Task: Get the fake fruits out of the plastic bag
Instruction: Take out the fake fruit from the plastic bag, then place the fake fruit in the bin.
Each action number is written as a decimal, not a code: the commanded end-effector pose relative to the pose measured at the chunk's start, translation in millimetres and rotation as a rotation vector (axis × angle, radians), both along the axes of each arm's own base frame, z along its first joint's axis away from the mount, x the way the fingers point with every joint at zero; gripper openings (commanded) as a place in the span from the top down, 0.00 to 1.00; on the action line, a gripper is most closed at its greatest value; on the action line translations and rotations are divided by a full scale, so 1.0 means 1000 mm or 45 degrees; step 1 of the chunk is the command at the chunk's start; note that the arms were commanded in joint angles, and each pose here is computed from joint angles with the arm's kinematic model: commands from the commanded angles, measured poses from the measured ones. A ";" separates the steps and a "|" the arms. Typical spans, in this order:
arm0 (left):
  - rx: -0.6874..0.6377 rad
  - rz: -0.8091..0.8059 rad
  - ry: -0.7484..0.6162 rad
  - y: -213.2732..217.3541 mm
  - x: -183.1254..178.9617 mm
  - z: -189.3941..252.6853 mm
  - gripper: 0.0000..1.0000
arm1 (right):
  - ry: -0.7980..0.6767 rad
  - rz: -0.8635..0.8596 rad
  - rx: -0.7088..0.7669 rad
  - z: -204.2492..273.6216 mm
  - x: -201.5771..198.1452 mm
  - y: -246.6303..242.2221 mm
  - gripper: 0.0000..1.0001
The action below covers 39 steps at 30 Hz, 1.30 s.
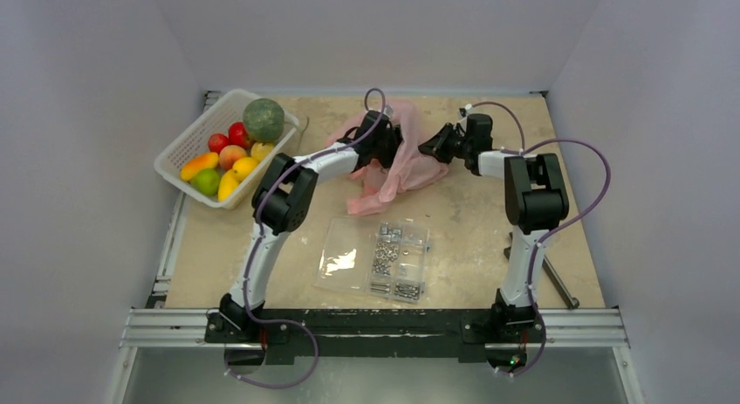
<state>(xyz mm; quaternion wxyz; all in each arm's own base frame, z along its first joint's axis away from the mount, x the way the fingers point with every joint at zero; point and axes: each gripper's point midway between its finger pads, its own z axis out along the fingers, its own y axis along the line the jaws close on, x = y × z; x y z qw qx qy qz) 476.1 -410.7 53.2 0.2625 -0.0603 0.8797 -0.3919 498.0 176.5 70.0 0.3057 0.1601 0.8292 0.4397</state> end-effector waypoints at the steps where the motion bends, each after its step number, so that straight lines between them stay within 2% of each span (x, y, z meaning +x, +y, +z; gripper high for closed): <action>1: 0.184 0.002 -0.172 0.030 -0.003 0.038 0.87 | -0.100 -0.010 -0.149 0.028 0.013 -0.011 0.99; 7: 0.366 0.022 -0.272 0.076 -0.022 0.057 0.94 | -0.180 -0.001 -0.324 0.036 0.027 -0.028 0.99; 14: 0.356 0.004 -0.351 0.093 -0.046 0.093 0.96 | -0.267 0.058 -0.506 0.027 0.029 -0.040 1.00; 22: 0.373 -0.026 -0.417 0.129 -0.091 0.140 0.96 | -0.212 -0.005 -0.585 0.020 0.024 -0.053 1.00; 28: 0.395 0.019 -0.386 0.191 -0.133 0.162 0.96 | -0.226 -0.012 -0.587 0.029 0.016 -0.051 1.00; 32: 0.437 0.118 -0.352 0.245 -0.155 0.170 0.95 | -0.259 0.001 -0.588 0.038 0.012 -0.043 1.00; 37: 0.551 0.292 -0.310 0.308 -0.162 0.174 0.96 | -0.310 0.042 -0.593 0.048 0.012 -0.026 1.00; 39: 0.574 0.359 -0.250 0.328 -0.160 0.171 1.00 | -0.322 0.060 -0.580 0.050 0.013 -0.020 1.00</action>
